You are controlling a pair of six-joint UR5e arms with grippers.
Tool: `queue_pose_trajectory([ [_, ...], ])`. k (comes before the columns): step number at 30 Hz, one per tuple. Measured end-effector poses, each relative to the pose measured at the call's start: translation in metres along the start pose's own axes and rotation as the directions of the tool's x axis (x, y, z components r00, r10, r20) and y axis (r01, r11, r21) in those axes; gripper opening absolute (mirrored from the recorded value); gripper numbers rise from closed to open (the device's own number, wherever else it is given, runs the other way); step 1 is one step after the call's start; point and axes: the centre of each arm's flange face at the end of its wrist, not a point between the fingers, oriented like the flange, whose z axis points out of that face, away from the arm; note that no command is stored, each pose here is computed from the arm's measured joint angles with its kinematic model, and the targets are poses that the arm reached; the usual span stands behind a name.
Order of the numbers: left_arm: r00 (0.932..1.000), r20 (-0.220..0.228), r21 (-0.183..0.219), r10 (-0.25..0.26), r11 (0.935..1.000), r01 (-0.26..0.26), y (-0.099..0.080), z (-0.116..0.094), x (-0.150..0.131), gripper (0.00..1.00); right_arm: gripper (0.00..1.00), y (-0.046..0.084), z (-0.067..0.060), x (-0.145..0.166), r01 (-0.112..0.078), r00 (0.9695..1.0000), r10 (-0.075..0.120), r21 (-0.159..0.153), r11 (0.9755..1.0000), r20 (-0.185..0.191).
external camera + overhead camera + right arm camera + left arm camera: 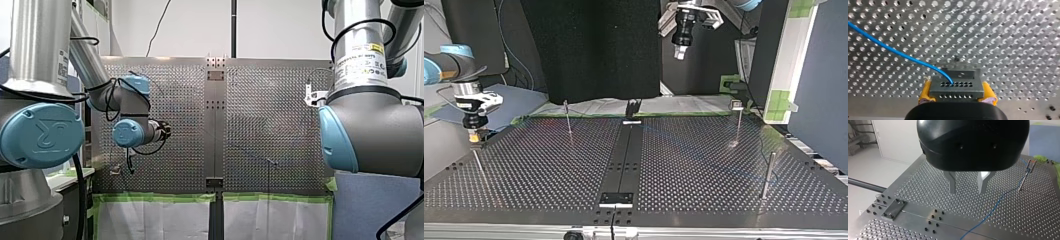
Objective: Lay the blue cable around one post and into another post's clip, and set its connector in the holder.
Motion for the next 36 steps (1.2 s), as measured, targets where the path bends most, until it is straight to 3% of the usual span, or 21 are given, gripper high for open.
queue_pose_trajectory([
  [14, 1.0, -0.006, -0.011, 0.007, 0.9999, -0.007, 0.003, 0.001, 0.0, 1.0, 0.0, 0.005, 0.009, 0.0, -0.025, 0.9996, 0.025, 0.006, 0.9997, -0.014],
  [36, 0.9999, -0.01, -0.014, 0.011, 0.9998, -0.011, 0.004, 0.001, 0.0, 1.0, 0.0, 0.007, 0.024, 0.003, -0.036, 0.9993, 0.036, 0.019, 0.9992, -0.005],
])
